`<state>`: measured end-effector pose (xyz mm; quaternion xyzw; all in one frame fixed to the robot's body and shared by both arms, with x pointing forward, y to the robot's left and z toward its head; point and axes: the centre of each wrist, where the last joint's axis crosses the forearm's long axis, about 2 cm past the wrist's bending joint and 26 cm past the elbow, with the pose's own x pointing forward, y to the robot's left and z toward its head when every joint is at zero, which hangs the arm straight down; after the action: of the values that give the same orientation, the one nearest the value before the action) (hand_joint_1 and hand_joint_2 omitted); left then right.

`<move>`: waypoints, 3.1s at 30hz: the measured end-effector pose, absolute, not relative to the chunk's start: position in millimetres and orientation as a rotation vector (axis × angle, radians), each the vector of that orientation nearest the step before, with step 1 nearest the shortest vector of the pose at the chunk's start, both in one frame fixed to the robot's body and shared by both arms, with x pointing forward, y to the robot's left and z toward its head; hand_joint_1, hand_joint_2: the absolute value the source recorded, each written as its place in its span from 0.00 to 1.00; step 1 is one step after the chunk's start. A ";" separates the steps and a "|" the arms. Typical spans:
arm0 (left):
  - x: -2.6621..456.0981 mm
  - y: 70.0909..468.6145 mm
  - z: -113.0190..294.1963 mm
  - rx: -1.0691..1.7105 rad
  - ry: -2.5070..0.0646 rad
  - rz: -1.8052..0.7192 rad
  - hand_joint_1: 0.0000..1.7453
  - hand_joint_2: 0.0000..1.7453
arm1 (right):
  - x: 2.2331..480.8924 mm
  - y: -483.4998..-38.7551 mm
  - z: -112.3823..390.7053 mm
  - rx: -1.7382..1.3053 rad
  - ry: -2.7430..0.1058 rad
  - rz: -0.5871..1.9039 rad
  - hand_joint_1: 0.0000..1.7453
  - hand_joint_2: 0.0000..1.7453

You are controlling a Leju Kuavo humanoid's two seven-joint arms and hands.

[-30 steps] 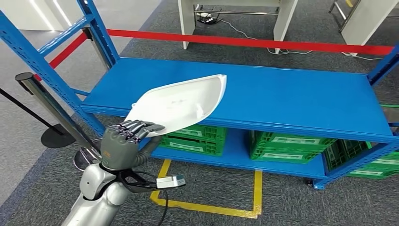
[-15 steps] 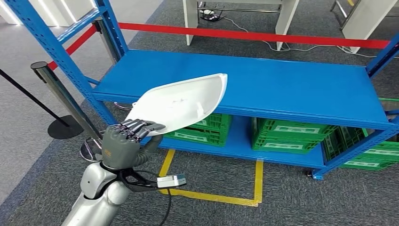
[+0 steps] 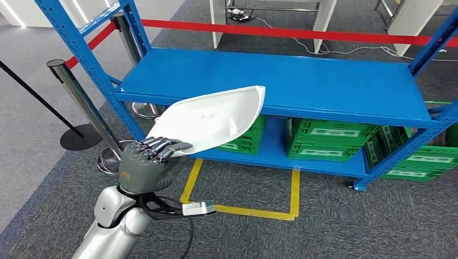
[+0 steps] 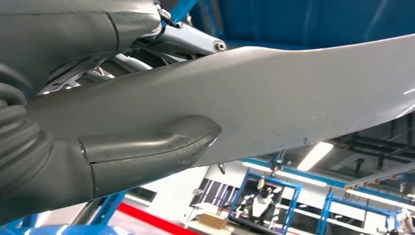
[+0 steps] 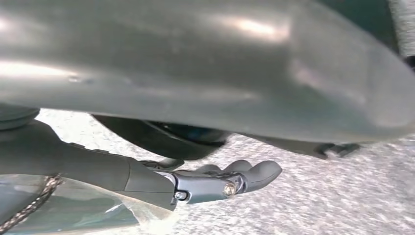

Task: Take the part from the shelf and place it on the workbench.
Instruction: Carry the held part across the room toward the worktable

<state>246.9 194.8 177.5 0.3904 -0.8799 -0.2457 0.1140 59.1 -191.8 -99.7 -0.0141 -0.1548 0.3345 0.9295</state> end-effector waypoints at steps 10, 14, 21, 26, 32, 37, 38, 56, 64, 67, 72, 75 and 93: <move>248.3 196.6 177.0 1.146 -2.580 -0.728 1.00 1.00 | 58.0 -191.4 -99.8 -0.029 -0.317 0.698 0.00 0.00; 251.7 196.3 179.4 1.151 -2.587 -0.725 1.00 1.00 | 58.3 -191.5 -99.7 -0.035 -0.319 0.697 0.00 0.00; 254.6 195.6 178.8 1.140 -2.586 -0.718 1.00 1.00 | 59.9 -194.4 -100.1 -0.041 -0.307 0.685 0.00 0.00; 255.6 195.0 177.6 1.136 -2.583 -0.722 1.00 1.00 | 59.8 -195.2 -100.2 -0.048 -0.299 0.670 0.00 0.00; 258.0 194.0 177.8 1.133 -2.585 -0.726 1.00 1.00 | 57.4 -195.2 -100.6 -0.045 -0.304 0.663 0.00 0.00; 257.9 193.6 174.9 1.124 -2.576 -0.735 1.00 1.00 | 53.5 -195.3 -101.1 -0.036 -0.299 0.644 0.00 0.00; 257.8 193.5 174.4 1.123 -2.575 -0.736 1.00 1.00 | 53.0 -195.5 -101.2 -0.036 -0.297 0.635 0.00 0.00; 252.3 192.2 168.7 1.106 -2.556 -0.733 1.00 1.00 | 54.9 -197.8 -101.4 -0.042 -0.294 0.605 0.00 0.00; 249.3 193.3 168.8 1.104 -2.557 -0.722 1.00 1.00 | 53.2 -197.7 -101.6 -0.040 -0.291 0.608 0.00 0.00; 242.0 195.1 163.4 1.093 -2.541 -0.728 1.00 1.00 | 52.6 -196.7 -101.5 -0.037 -0.288 0.608 0.00 0.00; 236.7 194.6 161.4 1.079 -2.540 -0.724 1.00 1.00 | 51.5 -195.2 -101.4 -0.036 -0.286 0.608 0.00 0.00; 236.3 192.8 162.0 1.071 -2.547 -0.724 1.00 1.00 | 51.9 -194.2 -101.1 -0.034 -0.288 0.608 0.00 0.00; 240.0 182.6 169.1 1.024 -2.596 -0.686 1.00 1.00 | 50.5 -196.2 -101.7 -0.034 -0.285 0.599 0.00 0.00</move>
<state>240.0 182.6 169.1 0.3531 -0.8953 -0.2365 0.1335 50.5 -196.2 -101.7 -0.0167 -0.1397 0.2940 0.9454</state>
